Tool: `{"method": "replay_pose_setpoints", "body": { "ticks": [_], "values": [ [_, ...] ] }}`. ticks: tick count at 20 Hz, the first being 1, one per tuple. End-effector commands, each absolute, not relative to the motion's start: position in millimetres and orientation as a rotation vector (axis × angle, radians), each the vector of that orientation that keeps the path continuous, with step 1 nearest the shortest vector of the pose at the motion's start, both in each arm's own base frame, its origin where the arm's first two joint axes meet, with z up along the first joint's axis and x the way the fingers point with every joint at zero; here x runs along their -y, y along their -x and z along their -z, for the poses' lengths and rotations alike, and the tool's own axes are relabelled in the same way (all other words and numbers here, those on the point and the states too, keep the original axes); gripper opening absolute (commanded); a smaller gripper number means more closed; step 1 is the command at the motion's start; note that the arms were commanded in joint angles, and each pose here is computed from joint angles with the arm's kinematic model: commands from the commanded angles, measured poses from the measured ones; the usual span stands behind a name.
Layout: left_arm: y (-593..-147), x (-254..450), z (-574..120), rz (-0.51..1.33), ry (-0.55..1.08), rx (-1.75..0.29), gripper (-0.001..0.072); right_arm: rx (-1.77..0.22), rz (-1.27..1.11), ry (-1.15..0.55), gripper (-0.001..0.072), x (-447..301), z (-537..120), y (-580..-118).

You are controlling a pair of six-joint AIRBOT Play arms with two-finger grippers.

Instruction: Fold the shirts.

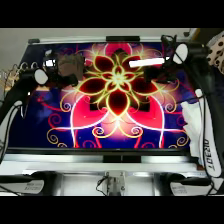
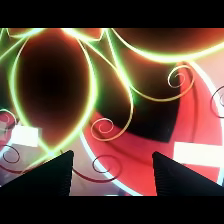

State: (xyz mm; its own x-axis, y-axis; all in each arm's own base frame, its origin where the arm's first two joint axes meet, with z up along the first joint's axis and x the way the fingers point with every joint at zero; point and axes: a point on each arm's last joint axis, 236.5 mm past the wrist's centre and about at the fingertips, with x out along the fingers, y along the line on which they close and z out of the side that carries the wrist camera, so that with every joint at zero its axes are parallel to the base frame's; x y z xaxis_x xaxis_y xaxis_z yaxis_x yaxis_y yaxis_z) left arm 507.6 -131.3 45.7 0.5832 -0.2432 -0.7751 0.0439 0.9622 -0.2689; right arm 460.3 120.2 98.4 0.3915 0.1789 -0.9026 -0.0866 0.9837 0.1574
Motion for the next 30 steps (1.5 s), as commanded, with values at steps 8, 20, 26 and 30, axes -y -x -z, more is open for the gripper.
{"method": "replay_pose_setpoints", "body": {
  "ticks": [8, 20, 26, 30],
  "values": [
    [-610, 23, 21, -0.107, 0.296, -1.02, 0.0607, -1.285, -0.241, -0.114, 0.0601, -140, -60, -452],
    [-659, 42, 43, -0.068, 0.438, -0.858, 0.003, -1.296, -0.252, -0.124, 0.0601, -143, -60, -449],
    [-647, 101, -157, 0.156, 0.183, -0.533, 0.0026, -1.328, -0.237, -0.095, 0.0601, -135, -69, -435],
    [-540, 159, -357, 0.322, 0.111, -0.237, 0.0027, -1.153, -0.229, -0.061, 0.06, -119, -146, -416]
  ]
}}
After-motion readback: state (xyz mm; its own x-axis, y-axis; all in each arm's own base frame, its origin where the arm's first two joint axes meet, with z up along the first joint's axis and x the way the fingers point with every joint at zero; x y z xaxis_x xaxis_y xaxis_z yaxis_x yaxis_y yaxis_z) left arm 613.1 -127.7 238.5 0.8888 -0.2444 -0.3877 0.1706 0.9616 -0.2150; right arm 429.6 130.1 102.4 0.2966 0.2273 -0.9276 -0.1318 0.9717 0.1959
